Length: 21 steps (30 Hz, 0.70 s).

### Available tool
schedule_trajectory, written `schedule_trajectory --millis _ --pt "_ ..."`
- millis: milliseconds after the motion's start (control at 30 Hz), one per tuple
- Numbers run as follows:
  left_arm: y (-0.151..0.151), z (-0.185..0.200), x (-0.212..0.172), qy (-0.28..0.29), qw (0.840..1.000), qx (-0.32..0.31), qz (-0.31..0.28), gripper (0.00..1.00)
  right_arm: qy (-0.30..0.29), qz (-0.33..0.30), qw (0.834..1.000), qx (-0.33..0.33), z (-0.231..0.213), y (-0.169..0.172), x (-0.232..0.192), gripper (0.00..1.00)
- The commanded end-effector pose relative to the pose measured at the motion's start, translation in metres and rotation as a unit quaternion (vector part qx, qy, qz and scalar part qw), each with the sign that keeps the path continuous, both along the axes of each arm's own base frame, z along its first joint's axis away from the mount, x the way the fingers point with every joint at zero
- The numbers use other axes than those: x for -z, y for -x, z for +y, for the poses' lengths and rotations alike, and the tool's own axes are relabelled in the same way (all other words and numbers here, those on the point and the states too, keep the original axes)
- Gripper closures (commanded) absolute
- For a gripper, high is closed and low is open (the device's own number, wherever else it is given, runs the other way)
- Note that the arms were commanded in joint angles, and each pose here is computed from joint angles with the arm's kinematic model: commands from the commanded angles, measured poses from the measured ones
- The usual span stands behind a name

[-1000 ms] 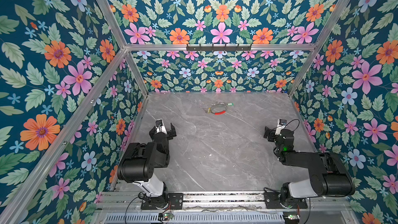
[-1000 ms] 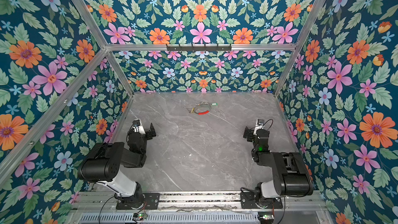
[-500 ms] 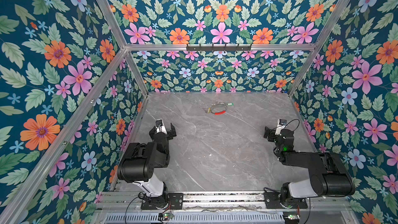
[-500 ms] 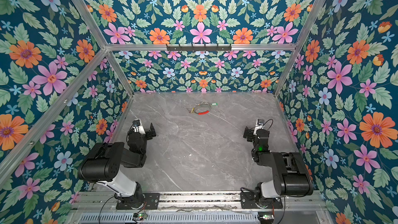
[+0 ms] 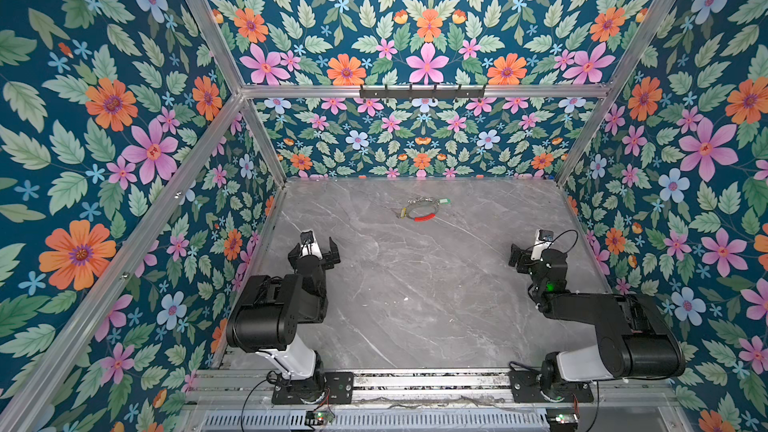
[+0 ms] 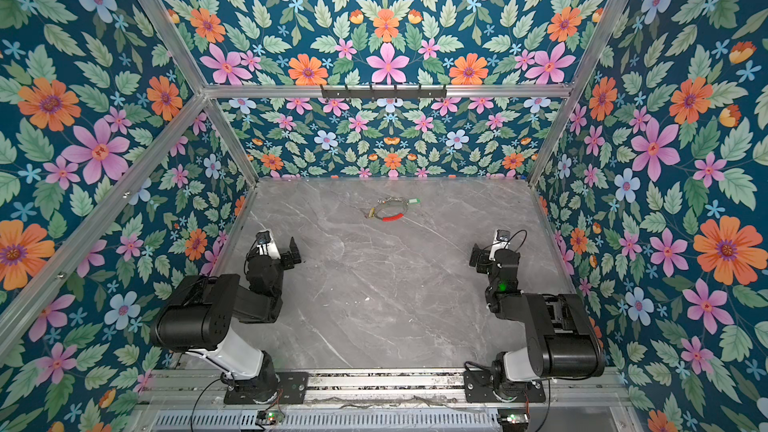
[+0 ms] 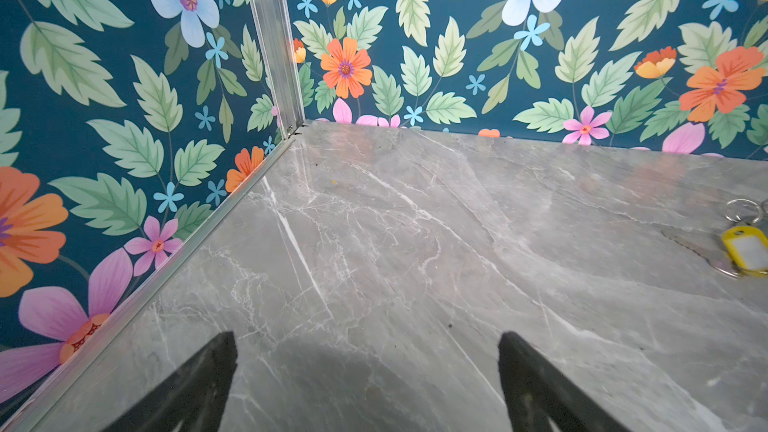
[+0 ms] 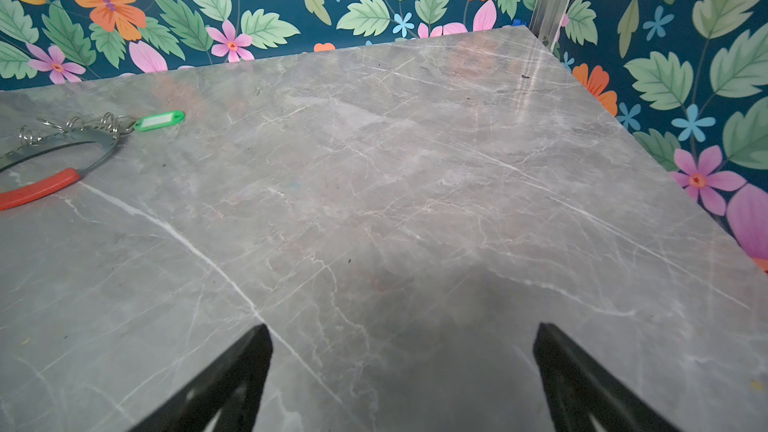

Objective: Remove the keys from the keyring

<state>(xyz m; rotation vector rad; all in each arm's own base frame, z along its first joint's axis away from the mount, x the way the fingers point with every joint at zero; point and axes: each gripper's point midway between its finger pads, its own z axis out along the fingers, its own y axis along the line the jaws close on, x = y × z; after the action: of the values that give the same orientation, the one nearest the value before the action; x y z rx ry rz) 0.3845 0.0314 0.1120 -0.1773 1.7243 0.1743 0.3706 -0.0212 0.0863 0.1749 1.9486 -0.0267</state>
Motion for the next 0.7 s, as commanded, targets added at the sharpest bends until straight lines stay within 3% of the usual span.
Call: schedule_trajectory --millis 0,400,567,667 --pt "0.0 0.0 -0.004 -0.003 1.0 0.002 -0.006 0.0 0.001 -0.021 1.0 0.001 0.0 -0.004 -0.01 0.01" --pt "0.001 -0.002 -0.005 -0.003 1.0 0.008 -0.01 0.0 0.003 -0.024 1.0 0.0 0.0 -0.005 -0.012 0.01" --pt "0.008 -0.009 -0.033 -0.014 0.999 0.019 -0.022 0.0 0.03 0.02 0.999 0.011 0.007 -0.007 -0.046 0.01" --pt "0.007 -0.002 -0.051 0.005 1.0 -0.007 -0.017 0.0 -0.002 -0.005 0.999 0.033 0.008 -0.007 -0.08 0.01"
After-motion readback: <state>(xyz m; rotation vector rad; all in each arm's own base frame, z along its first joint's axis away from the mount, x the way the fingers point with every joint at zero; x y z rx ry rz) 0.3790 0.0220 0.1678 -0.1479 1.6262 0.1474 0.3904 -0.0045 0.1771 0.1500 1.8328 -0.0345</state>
